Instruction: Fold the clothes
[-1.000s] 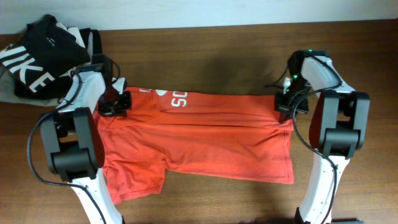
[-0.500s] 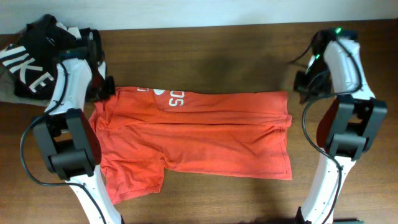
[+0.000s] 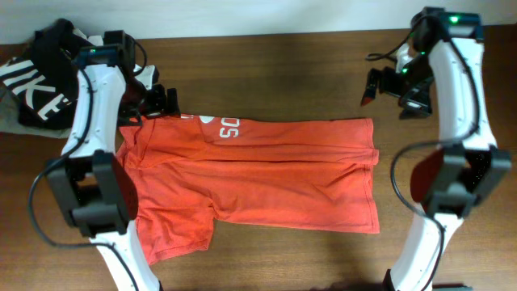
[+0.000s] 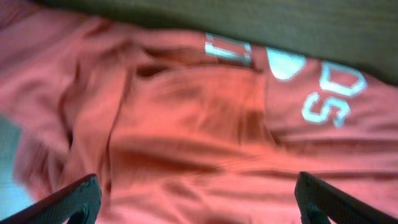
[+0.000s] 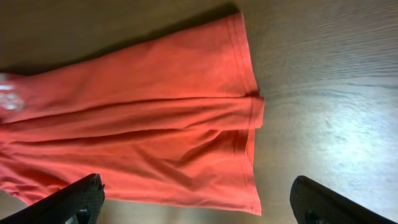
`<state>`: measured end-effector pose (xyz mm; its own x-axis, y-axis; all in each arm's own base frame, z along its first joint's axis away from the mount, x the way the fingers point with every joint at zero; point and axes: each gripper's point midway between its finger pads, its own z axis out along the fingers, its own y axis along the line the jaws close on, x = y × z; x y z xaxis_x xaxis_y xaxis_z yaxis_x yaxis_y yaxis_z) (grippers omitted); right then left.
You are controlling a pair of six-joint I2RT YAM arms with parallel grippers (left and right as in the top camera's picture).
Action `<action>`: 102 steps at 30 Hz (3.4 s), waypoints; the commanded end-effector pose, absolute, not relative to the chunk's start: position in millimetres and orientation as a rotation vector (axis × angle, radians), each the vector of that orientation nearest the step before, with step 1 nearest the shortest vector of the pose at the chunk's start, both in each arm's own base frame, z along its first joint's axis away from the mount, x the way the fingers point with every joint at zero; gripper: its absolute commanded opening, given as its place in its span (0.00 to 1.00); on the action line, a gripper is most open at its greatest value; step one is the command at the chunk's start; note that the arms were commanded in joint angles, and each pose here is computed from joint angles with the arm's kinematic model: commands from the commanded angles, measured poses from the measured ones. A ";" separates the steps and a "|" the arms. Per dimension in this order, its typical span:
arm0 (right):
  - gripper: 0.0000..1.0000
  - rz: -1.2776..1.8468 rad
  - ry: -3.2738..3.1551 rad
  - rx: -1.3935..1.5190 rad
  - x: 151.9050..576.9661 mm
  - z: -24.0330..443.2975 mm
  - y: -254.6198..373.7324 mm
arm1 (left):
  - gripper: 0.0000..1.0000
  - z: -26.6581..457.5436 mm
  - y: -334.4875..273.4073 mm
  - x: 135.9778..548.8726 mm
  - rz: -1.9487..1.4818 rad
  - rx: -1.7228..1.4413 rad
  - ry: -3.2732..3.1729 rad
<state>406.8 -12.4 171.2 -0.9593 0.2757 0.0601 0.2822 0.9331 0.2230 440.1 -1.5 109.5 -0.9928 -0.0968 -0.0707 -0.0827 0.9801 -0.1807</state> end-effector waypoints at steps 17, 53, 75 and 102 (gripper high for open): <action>0.99 -0.349 -3.233 -0.252 263.3 248.2 30.0 | 0.99 185.4 36.9 259.6 0.092 -0.690 2.881; 0.99 -0.019 -2.932 -0.851 246.3 115.2 1.2 | 0.17 -25.3 41.1 149.3 -0.169 -1.535 2.833; 0.36 -0.203 -2.733 -0.926 173.3 -6.5 31.9 | 0.18 -24.7 36.9 152.7 -0.219 -1.533 2.827; 0.04 -0.256 -3.160 -1.055 309.1 51.5 8.1 | 0.01 65.4 75.9 316.4 -0.423 -1.101 2.380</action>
